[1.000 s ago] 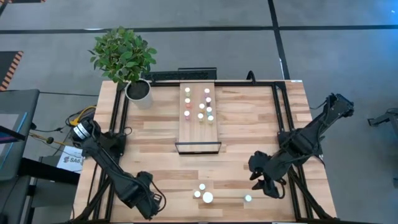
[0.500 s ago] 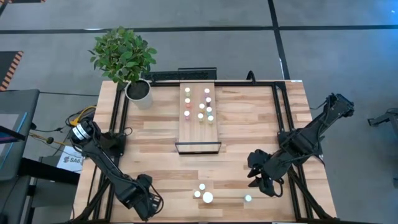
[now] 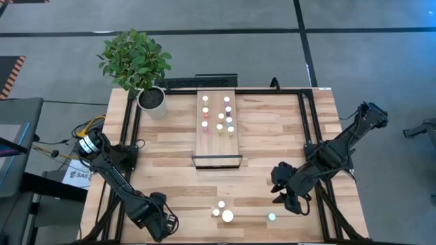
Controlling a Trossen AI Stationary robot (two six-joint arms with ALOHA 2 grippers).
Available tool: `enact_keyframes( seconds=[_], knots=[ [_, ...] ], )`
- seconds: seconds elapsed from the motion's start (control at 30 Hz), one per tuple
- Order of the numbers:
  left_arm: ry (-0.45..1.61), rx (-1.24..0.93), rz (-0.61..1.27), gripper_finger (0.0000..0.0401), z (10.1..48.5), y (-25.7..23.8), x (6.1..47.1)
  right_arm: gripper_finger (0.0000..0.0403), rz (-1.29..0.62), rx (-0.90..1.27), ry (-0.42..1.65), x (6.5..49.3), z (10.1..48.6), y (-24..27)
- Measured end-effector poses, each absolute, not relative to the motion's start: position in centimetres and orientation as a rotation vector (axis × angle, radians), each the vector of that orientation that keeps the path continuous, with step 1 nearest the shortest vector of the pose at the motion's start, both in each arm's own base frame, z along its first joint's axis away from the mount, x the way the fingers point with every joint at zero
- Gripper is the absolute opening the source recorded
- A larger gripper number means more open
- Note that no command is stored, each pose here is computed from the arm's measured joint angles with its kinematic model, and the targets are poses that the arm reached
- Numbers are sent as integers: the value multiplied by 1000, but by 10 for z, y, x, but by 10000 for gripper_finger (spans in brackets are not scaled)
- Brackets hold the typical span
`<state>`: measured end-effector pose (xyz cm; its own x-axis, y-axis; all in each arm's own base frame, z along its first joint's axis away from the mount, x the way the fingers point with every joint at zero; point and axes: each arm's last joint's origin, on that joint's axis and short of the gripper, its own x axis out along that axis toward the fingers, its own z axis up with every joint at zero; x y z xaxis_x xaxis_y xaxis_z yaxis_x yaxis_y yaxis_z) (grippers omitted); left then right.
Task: Pick and place medicine bottles onto shelf by color
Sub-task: Put the left blue pill bottle on the shelf
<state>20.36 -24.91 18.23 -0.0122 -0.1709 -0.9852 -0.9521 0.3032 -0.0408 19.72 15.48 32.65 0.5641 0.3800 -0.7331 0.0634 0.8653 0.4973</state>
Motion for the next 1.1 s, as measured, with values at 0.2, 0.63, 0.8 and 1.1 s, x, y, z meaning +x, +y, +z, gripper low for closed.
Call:
enact_keyframes(
  seconds=[0.2, 0.63, 0.8, 1.1],
  knots=[
    [1442, -1131, 900, 87, 188, -250, 206, 217, 188, 458, 992, 196, 324, 152],
    [1456, -1013, 969, 103, 235, -192, 241, 217, 177, 346, 1066, 179, 325, 139],
    [1378, -943, 991, 102, 260, -147, 251, 217, 156, 303, 1082, 168, 329, 129],
    [1182, -956, 997, 102, 300, -60, 252, 217, 103, 219, 1047, 158, 333, 117]
  ],
)
